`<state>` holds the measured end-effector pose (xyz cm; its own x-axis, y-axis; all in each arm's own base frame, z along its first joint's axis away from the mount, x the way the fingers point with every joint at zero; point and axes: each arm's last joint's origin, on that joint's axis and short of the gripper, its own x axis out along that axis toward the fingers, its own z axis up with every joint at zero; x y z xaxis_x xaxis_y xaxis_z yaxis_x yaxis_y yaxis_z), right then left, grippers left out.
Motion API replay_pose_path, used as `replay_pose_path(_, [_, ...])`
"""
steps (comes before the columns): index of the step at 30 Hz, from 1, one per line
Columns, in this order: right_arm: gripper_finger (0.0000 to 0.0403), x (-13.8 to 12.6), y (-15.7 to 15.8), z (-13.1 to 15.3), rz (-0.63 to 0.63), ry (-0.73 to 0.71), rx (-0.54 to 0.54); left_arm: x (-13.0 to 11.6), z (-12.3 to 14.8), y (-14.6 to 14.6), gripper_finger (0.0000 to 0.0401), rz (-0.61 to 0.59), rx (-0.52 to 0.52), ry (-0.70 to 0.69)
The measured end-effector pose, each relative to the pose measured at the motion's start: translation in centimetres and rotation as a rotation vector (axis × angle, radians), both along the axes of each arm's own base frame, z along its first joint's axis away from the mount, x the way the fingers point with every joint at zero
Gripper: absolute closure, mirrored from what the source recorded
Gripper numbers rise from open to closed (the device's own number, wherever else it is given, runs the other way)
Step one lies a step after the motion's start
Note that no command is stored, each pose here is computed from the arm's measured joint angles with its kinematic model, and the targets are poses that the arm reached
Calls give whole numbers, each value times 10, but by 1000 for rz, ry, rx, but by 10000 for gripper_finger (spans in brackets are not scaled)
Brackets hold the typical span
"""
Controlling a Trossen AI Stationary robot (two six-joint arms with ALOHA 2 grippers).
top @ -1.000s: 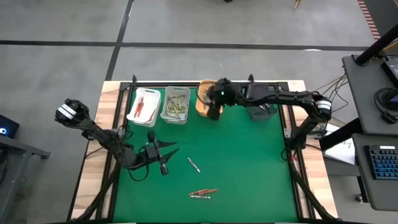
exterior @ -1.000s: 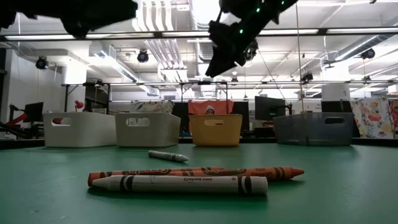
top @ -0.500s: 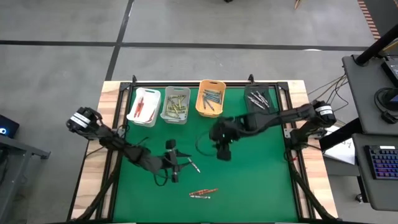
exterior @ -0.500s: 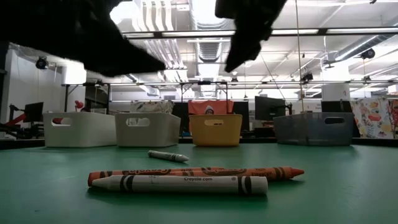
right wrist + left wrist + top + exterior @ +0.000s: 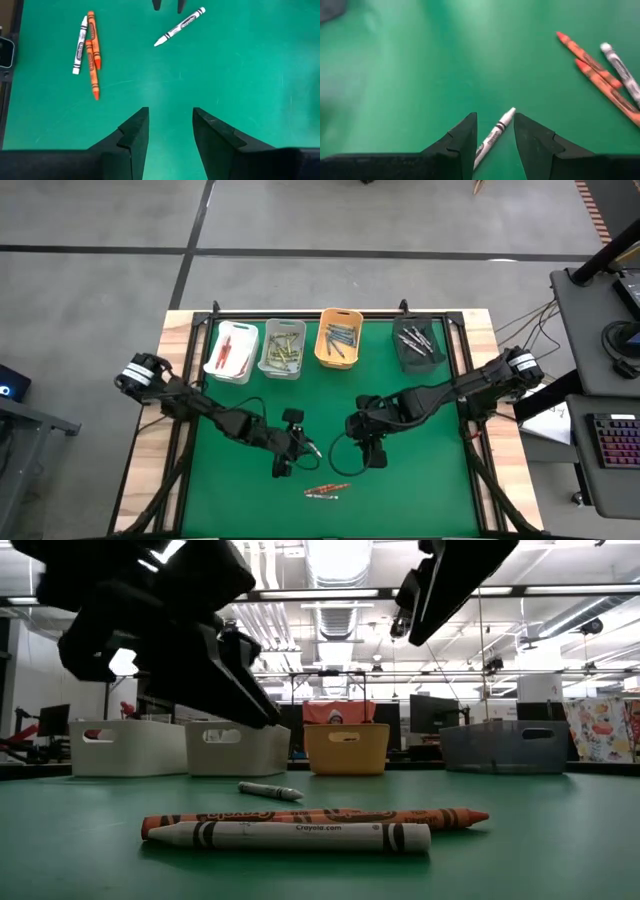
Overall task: Sort crayons
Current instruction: Put the white crayon into the black bin
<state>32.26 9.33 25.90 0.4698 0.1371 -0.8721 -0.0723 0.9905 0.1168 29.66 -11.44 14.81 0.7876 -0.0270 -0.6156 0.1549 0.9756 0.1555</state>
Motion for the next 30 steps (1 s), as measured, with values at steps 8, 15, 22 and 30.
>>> replay_pose_path(8, [258, 0, 1, -1, -25, 6, 13, 6, -6, 25, 289, -105, -28, 80])
replay_pose_path(15, [260, -1, 1, -1, -42, 11, 22, 5, -9, 31, 289, -146, -10, 114])
replay_pose_path(22, [255, 0, 1, -1, -51, 11, 27, 7, -13, 32, 271, -148, -23, 121])
replay_pose_path(30, [258, -1, 1, -2, -70, 16, 37, 17, -33, 30, 220, -143, -11, 175])
